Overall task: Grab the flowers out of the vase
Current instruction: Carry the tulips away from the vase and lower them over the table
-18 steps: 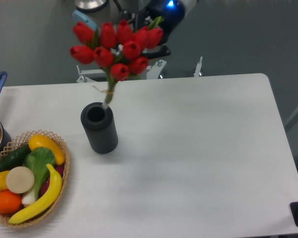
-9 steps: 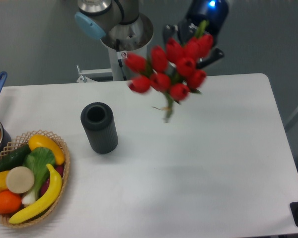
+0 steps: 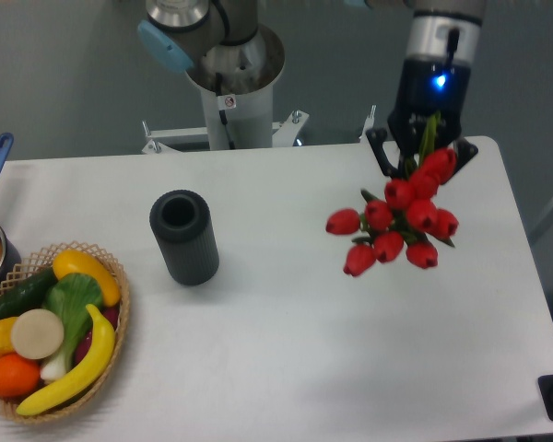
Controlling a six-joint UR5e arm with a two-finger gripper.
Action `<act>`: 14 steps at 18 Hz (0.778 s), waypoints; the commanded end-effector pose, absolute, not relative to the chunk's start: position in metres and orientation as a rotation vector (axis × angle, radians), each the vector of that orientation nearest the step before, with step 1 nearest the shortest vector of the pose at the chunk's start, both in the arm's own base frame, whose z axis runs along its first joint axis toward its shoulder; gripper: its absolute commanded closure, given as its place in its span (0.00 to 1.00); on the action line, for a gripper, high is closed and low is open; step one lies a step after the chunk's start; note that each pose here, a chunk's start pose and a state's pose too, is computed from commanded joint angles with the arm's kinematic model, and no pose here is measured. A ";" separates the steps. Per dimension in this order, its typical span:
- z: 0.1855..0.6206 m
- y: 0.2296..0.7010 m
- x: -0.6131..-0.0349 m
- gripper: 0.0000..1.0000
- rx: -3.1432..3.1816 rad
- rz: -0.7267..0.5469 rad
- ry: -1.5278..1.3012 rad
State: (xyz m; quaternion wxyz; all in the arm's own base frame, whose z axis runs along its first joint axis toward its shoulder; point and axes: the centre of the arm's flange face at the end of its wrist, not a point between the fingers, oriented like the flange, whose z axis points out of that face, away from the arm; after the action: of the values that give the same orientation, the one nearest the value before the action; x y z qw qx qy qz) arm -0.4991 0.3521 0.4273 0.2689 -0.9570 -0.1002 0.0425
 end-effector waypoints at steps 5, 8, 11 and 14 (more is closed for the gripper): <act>0.375 0.350 -0.520 1.00 -2.862 0.075 -0.117; 0.374 0.370 -0.531 1.00 -2.999 -0.028 -0.038; 0.372 0.384 -0.532 1.00 -3.131 -0.093 0.100; 0.374 0.386 -0.531 1.00 -3.127 -0.089 0.133</act>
State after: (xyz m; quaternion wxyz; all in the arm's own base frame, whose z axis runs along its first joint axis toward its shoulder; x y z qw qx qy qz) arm -0.5311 0.3856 0.3743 0.0052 -0.9987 0.0425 -0.0285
